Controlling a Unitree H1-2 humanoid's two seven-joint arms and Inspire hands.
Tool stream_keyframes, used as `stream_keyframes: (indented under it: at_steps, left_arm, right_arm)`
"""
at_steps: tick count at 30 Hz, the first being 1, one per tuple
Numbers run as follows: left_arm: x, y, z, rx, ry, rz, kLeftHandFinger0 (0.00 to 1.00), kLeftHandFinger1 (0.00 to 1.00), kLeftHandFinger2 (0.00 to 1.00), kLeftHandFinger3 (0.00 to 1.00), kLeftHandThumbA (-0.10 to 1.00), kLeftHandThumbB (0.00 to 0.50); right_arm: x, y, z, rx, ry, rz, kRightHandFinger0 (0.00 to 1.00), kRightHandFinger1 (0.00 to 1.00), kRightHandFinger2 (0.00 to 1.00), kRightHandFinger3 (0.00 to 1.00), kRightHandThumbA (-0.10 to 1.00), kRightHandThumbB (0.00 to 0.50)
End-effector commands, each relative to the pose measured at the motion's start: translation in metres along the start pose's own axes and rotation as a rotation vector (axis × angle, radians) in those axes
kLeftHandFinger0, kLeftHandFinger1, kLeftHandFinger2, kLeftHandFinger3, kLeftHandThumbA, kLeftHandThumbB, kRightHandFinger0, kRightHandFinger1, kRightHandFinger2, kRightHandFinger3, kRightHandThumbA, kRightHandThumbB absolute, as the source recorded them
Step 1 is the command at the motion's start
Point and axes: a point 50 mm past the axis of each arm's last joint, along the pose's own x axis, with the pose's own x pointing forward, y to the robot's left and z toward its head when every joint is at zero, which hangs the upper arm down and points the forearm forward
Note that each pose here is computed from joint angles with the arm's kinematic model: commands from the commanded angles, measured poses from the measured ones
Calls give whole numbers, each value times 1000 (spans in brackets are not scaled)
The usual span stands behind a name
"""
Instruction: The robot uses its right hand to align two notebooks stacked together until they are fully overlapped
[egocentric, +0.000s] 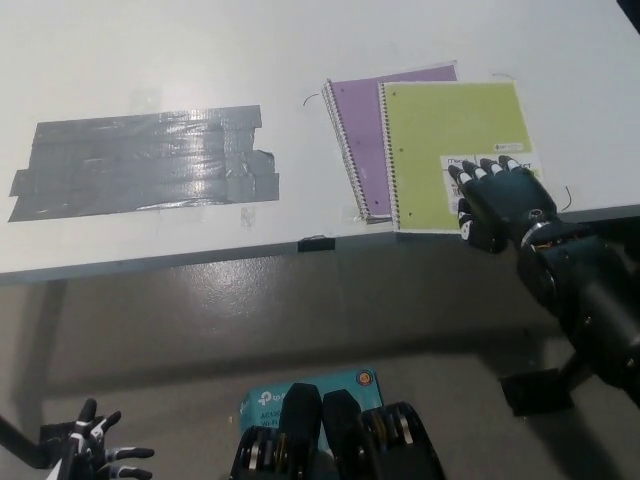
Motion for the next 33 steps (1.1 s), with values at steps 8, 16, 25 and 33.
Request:
stream_keyframes:
  at_steps: [8,16,25,33]
  left_arm:
    - [-2,9,9,44,-27,3,370,457,552,1000,1000,500]
    - [2,7,12,45,-40,-13,441,480,566,1000,1000,500]
    - [2,7,14,33,-39,-9,349,440,559,1000,1000,500]
    - [2,7,15,39,-46,-15,374,452,551,1000,1000,500]
  right_arm:
    - [5,10,-27,-131,-17,125,1000,1000,1000,1000,1000,500]
    - [14,-23,-8,-97,-58,51,1000,1000,1000,1000,1000,500]
    - [21,-44,23,-116,-111,10,1000,1000,1000,1000,1000,500]
    - [27,-51,36,-139,-126,6,1000,1000,1000,1000,1000,500]
